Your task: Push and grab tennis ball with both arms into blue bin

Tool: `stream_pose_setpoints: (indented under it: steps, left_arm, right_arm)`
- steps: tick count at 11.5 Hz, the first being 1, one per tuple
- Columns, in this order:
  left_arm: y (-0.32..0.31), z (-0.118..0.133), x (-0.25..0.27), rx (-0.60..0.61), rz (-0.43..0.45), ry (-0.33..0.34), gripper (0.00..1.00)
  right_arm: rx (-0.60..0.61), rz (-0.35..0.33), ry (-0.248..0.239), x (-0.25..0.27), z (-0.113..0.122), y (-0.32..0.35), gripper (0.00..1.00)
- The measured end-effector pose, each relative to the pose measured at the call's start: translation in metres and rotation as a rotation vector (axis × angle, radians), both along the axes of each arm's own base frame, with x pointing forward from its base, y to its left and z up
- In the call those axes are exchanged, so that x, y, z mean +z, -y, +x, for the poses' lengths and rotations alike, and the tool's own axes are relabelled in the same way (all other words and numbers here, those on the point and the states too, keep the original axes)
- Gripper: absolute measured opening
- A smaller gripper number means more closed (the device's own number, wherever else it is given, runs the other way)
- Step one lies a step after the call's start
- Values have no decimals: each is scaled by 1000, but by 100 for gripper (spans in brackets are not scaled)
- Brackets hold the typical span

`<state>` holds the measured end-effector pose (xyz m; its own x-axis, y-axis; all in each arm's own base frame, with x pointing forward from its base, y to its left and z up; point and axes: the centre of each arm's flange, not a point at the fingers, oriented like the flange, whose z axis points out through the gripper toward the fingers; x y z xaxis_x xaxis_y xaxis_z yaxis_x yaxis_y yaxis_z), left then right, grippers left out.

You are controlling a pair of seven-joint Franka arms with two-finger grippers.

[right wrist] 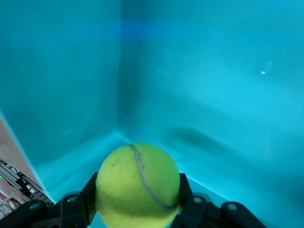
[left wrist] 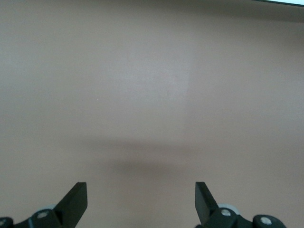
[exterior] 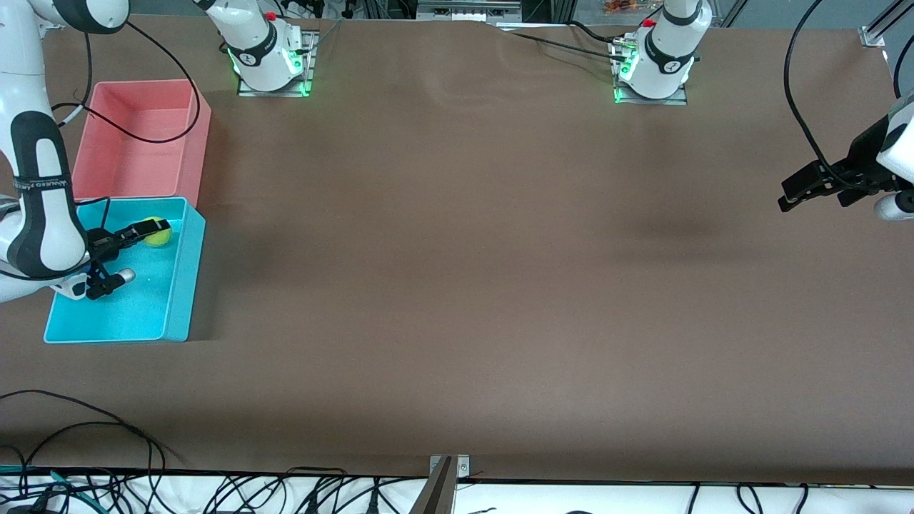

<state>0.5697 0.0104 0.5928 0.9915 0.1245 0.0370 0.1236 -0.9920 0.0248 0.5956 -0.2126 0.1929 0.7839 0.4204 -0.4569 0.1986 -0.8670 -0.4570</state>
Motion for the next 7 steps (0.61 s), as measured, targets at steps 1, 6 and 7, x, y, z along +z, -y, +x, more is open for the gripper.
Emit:
stream_pose_setpoints:
  steps: [1, 6, 7]
  left_arm:
    - [0, 0, 0, 0, 0, 0, 100]
    - [0, 0, 1, 0, 0, 1, 100]
    - [0, 0, 1, 0, 0, 1, 100]
  right_arm:
    - [-4, 3, -3, -2, -2, 3, 67]
    - [-3, 9, -2, -2, -1, 1, 100]
    - [-2, 9, 1, -1, -1, 1, 100]
